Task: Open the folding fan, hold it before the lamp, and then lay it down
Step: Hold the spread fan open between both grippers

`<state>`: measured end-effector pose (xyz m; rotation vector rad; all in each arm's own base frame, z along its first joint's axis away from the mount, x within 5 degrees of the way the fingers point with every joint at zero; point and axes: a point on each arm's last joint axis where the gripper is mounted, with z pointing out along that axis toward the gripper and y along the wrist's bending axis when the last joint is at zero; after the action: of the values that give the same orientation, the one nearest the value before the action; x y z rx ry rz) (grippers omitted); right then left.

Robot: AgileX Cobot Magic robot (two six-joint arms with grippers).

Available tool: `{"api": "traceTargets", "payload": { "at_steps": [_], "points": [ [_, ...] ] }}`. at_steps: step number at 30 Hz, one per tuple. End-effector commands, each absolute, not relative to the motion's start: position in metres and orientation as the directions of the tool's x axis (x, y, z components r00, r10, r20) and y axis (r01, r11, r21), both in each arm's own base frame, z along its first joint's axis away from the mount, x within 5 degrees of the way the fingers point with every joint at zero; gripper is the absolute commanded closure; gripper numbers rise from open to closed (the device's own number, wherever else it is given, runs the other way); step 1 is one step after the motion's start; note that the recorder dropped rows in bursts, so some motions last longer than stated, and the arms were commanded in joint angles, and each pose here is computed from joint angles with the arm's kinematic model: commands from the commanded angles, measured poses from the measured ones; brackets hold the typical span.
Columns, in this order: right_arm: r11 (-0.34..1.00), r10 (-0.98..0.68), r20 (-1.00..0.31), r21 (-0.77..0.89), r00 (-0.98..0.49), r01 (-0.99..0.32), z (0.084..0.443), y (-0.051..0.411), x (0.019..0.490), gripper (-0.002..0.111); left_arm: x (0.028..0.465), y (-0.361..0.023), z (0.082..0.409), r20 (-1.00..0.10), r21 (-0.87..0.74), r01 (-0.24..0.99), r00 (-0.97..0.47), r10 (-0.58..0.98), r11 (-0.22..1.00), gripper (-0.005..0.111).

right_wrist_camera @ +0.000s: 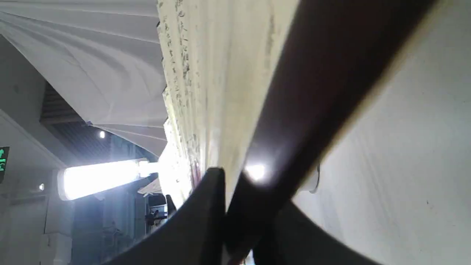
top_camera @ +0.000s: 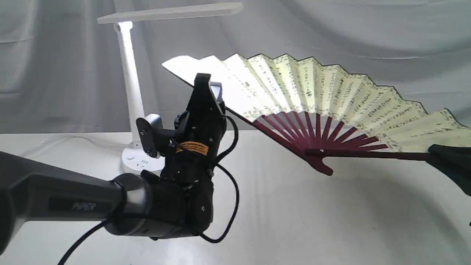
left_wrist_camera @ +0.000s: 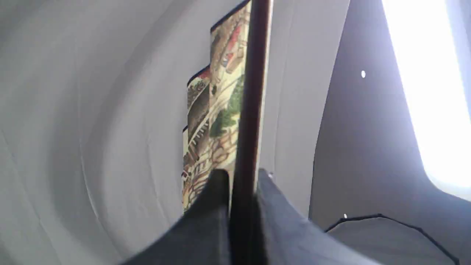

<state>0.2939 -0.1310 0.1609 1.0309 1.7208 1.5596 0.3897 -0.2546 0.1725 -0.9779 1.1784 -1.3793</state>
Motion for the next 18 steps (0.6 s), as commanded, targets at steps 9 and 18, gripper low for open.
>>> {"api": "traceTargets", "payload": {
  "at_steps": [9, 18],
  "points": [
    [0.133, 0.815, 0.021, 0.966, -0.58, 0.222, 0.146, -0.125, 0.282, 0.108, 0.397, -0.234, 0.196, 0.08, -0.956, 0.281, -0.015, -0.997, -0.081, 0.107],
    [0.085, 0.846, 0.058, 0.967, -0.529, 0.242, 0.132, -0.113, 0.266, 0.108, 0.397, -0.234, 0.196, 0.084, -0.957, 0.279, -0.01, -0.996, -0.083, 0.107]
  ]
}}
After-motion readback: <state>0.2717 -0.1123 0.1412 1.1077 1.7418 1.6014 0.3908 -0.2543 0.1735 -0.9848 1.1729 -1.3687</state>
